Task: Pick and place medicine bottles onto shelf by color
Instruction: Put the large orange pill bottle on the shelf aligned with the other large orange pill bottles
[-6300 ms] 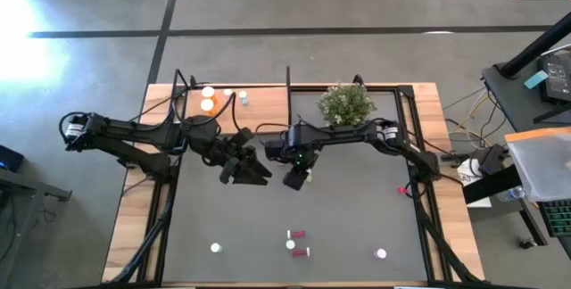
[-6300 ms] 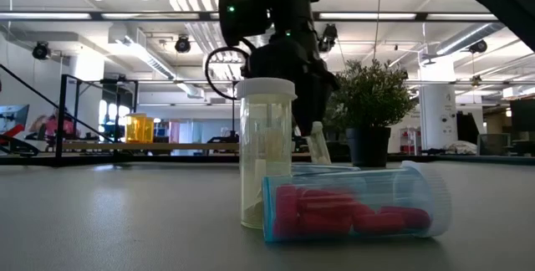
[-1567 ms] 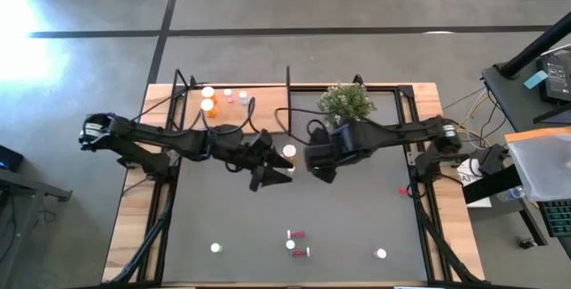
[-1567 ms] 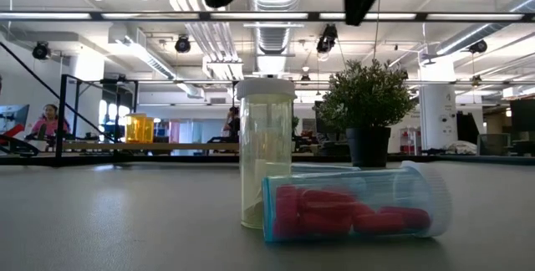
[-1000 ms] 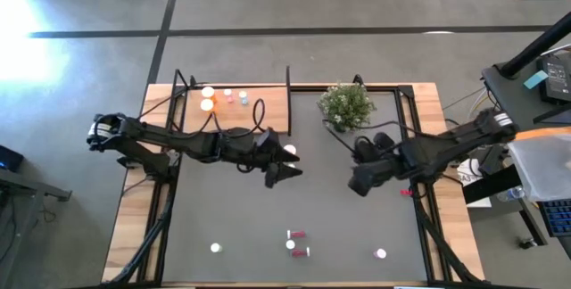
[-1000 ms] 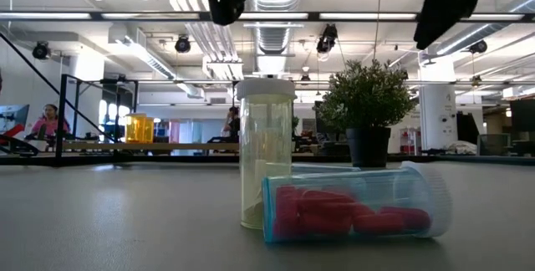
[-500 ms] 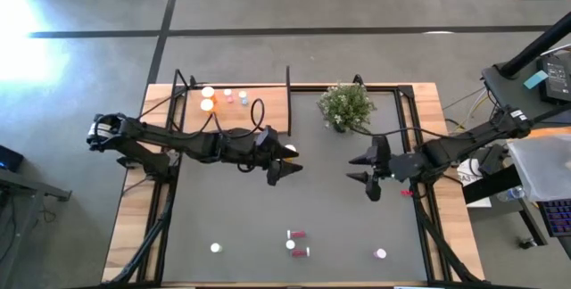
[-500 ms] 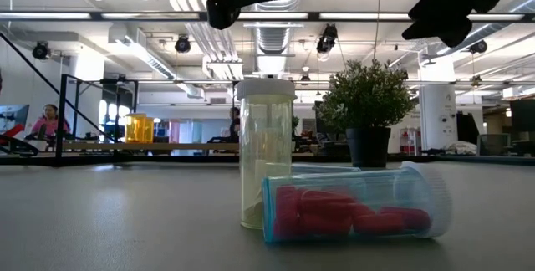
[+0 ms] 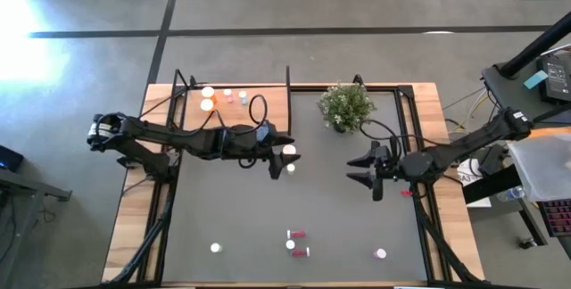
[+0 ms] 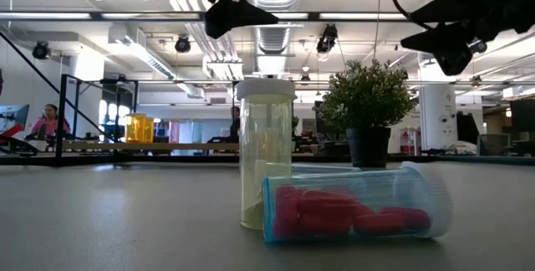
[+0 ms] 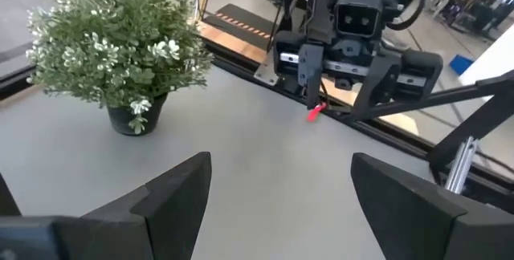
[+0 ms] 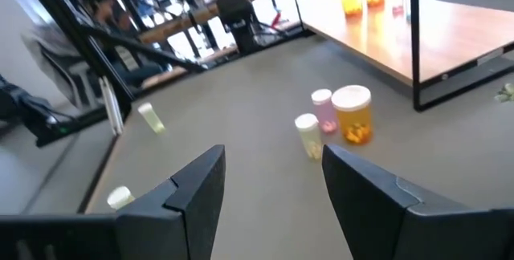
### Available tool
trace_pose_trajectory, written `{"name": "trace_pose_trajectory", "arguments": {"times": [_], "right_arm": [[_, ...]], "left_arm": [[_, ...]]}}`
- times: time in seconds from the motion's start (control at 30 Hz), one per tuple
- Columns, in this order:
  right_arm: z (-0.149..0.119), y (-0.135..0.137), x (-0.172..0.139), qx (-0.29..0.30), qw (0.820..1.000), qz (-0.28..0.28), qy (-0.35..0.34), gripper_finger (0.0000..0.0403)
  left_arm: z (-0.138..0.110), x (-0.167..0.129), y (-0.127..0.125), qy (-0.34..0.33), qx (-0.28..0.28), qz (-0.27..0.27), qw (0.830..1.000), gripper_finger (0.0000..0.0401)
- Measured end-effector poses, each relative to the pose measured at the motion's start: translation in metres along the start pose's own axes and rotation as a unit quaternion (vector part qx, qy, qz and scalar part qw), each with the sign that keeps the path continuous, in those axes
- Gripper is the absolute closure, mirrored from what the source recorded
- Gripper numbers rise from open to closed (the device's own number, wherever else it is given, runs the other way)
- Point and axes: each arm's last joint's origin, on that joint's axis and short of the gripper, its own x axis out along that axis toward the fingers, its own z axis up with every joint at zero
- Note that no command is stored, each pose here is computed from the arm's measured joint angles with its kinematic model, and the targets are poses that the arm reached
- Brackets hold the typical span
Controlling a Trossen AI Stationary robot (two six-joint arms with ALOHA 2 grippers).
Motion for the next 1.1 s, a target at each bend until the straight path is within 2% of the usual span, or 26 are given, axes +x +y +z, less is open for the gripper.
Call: {"name": "trace_pose_trajectory", "arguments": {"times": [0.27,0.43,0.57,0.7,0.83,0.93,1.1], "right_arm": [[-0.023,-0.012,-0.002,0.028,0.999,0.018,-0.036,0.0202],[-0.030,-0.017,-0.003,0.049,0.998,0.017,-0.034,0.0202],[-0.033,-0.018,-0.003,0.053,0.998,0.015,-0.030,0.0202],[-0.033,-0.018,-0.003,0.085,0.996,0.015,-0.027,0.0202],[-0.033,-0.018,-0.003,0.085,0.996,0.016,-0.028,0.0202],[-0.033,-0.018,-0.003,0.085,0.996,0.016,-0.028,0.0202],[-0.033,-0.018,-0.003,0.085,0.996,0.016,-0.027,0.0202]], "left_arm": [[0.000,0.000,0.001,0.002,0.011,0.002,1.000,0.0118],[-0.002,0.000,0.002,0.011,0.013,0.008,1.000,0.0118],[-0.012,0.005,0.007,0.040,0.020,0.046,0.998,0.0118],[-0.021,0.016,0.010,0.047,0.025,0.073,0.996,0.0118],[-0.029,0.028,0.014,0.051,0.032,0.109,0.992,0.0118],[-0.036,0.036,0.015,0.062,0.038,0.116,0.991,0.0118],[-0.047,0.045,0.018,0.087,0.101,0.120,0.984,0.0118]]}}
